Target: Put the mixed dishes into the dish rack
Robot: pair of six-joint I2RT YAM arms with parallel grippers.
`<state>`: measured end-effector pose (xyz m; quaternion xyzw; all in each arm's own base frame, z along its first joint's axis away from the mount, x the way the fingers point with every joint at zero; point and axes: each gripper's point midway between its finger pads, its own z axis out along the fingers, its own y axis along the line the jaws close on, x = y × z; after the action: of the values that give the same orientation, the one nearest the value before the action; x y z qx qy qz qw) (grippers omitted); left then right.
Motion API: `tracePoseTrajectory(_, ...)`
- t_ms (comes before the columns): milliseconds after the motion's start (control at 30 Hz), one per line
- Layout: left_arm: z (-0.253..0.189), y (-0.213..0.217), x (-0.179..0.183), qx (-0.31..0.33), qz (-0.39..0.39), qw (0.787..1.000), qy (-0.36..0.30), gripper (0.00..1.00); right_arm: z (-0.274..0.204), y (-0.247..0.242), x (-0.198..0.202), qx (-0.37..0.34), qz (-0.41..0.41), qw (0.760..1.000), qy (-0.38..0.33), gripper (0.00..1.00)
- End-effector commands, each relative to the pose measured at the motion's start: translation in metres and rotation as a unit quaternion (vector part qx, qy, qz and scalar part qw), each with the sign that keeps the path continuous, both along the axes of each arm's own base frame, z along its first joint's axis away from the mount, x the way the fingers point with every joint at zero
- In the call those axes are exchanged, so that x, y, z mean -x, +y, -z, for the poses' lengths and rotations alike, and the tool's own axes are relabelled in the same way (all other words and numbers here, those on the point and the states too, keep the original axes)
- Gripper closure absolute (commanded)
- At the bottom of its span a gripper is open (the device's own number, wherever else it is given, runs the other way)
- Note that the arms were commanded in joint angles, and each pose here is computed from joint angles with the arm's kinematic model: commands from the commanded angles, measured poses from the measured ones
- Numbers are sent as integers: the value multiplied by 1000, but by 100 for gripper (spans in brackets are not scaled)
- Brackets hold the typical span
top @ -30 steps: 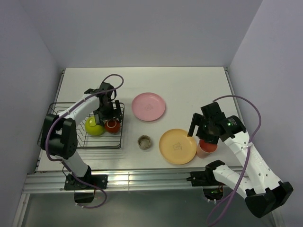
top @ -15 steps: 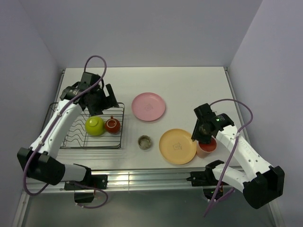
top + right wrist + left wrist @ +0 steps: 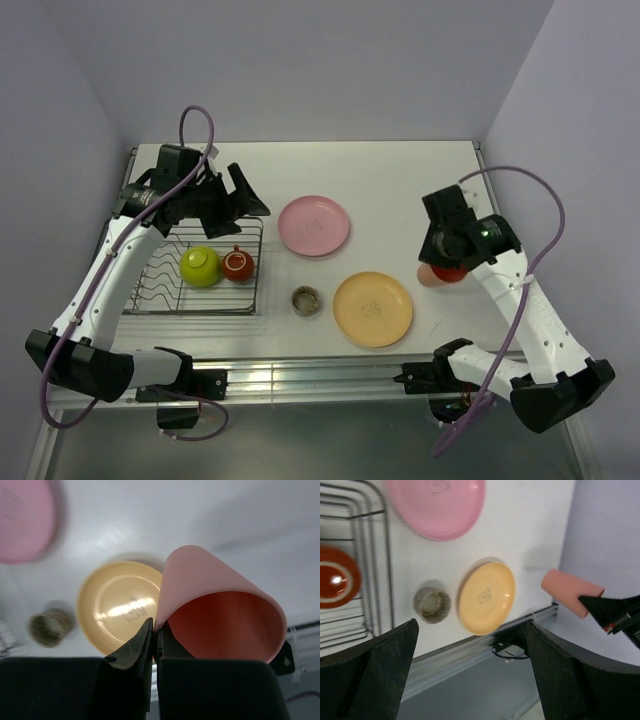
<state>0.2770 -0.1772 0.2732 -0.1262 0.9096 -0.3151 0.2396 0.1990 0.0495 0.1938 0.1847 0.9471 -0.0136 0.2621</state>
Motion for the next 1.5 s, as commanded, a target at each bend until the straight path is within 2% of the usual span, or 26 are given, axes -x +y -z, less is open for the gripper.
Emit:
tracePoseTrajectory(0, -45, -32, 8, 107, 67, 991, -54, 5, -53, 6, -24, -1, -34, 997, -69, 100)
tracePoseTrajectory(67, -57, -45, 15, 166, 81, 982, -41, 5, -87, 41, -36, -76, -99, 987, -106, 100)
tracePoseTrajectory(167, -57, -54, 24, 216, 78, 973, 3, 5, -132, 93, -40, -185, -201, 949, -154, 100)
tracePoseTrajectory(200, -59, -57, 28, 242, 63, 967, 40, 5, -140, 102, -41, -205, -219, 940, -164, 100)
tracePoseTrajectory(233, -62, -59, 28, 256, 58, 964, 50, 5, -154, 112, -45, -223, -241, 925, -190, 100)
tracePoseTrajectory(300, -66, -60, 32, 291, 28, 952, 86, 6, -163, 125, -40, -254, -272, 907, -199, 100)
tracePoseTrajectory(333, -77, -60, 33, 308, 27, 948, 71, 6, -170, 132, -42, -268, -287, 894, -216, 100)
tracePoseTrajectory(367, -72, -61, 34, 319, 20, 944, 86, 6, -173, 137, -40, -278, -297, 886, -220, 100)
tracePoseTrajectory(400, -76, -63, 35, 341, 8, 934, 105, 6, -183, 147, -38, -301, -323, 866, -234, 100)
tracePoseTrajectory(433, -82, -64, 37, 355, 16, 929, 100, 6, -182, 152, -36, -316, -330, 858, -233, 100)
tracePoseTrajectory(600, -74, -67, 38, 381, -1, 913, 145, 5, -203, 178, -23, -399, -381, 793, -260, 100)
tracePoseTrajectory(767, -80, -73, 34, 408, 3, 899, 160, 4, -213, 189, -20, -442, -393, 762, -264, 100)
tracePoseTrajectory(900, -82, -79, 33, 408, 12, 897, 170, 4, -227, 200, -20, -469, -405, 735, -274, 100)
tracePoseTrajectory(1200, -92, -87, 30, 430, 22, 885, 176, 3, -236, 226, -14, -512, -427, 699, -259, 100)
tracePoseTrajectory(1467, -112, -84, 37, 474, 34, 865, 160, 7, -222, 233, -16, -515, -423, 703, -246, 100)
